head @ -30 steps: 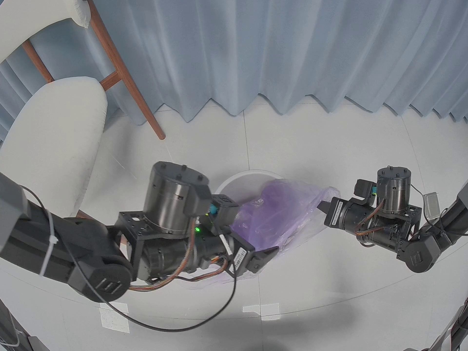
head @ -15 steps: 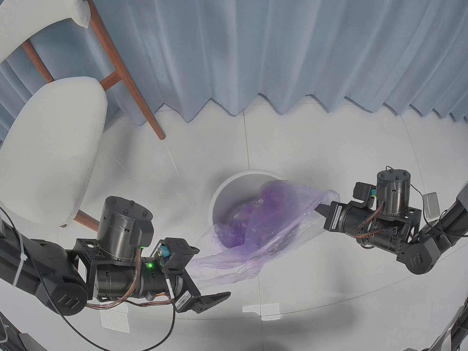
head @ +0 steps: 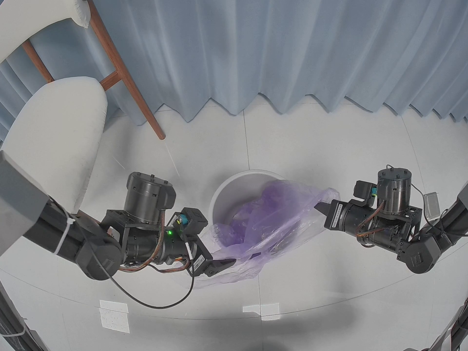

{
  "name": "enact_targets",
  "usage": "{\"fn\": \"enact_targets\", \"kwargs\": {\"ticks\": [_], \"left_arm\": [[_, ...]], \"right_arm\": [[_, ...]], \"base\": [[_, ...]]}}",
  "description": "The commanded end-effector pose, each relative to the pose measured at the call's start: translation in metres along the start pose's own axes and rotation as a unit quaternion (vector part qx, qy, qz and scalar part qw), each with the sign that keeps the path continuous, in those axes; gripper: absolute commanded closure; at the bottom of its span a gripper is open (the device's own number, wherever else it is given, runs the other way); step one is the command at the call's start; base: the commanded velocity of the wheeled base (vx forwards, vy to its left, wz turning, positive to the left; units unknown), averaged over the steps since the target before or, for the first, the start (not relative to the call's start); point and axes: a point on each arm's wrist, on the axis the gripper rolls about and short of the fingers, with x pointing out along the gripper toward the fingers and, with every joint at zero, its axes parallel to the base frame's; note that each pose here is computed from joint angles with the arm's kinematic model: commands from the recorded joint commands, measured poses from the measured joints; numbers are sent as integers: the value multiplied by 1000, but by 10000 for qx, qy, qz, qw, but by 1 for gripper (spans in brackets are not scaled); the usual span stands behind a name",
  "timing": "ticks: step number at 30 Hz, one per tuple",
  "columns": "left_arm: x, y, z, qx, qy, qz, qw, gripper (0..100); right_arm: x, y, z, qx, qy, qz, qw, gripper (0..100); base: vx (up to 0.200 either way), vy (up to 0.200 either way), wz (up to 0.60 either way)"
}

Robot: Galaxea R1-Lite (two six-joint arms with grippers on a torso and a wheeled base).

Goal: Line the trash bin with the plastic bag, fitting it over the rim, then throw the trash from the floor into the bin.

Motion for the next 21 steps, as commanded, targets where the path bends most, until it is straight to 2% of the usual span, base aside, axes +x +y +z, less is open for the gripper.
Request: {"fn": "enact_targets", "kwargs": {"ticks": [1,4,6,9,12,15,18,19,20,21], "left_arm": [[24,1,-12,-61,226,-181,9996,100],[27,5,-12,-141,219,-161,9995,100],[26,14,-5,-187,60,-28,9998,100],[23,28,5,-344,-167,90,9992,100],[20,34,22,-759,-477,17,9960,100],[18,38,36,-1225,-652,8,9903,100],[19,49,59,-1919,-871,51,9775,100],[20,51,62,-2051,-892,44,9747,100],[20,51,62,-2051,-892,44,9747,100],[24,55,69,-2424,-915,12,9659,100]], "right_arm": [[0,1,3,-3,-51,26,10000,100],[1,2,6,-2,-102,61,9999,100],[0,0,9,15,-133,88,9999,100],[-7,-4,18,-32,-134,368,9992,100],[-8,-17,24,-261,-29,614,9978,100],[2,-31,28,-468,-22,576,9972,100],[16,-38,35,-615,-77,622,9961,100],[26,-43,46,-640,-232,607,9958,100],[26,-43,46,-640,-232,607,9958,100],[35,-44,57,-653,-341,599,9955,100]], "base": [[0,0,0],[0,0,0],[0,0,0],[0,0,0],[0,0,0],[0,0,0],[0,0,0],[0,0,0],[0,0,0],[0,0,0]]}}
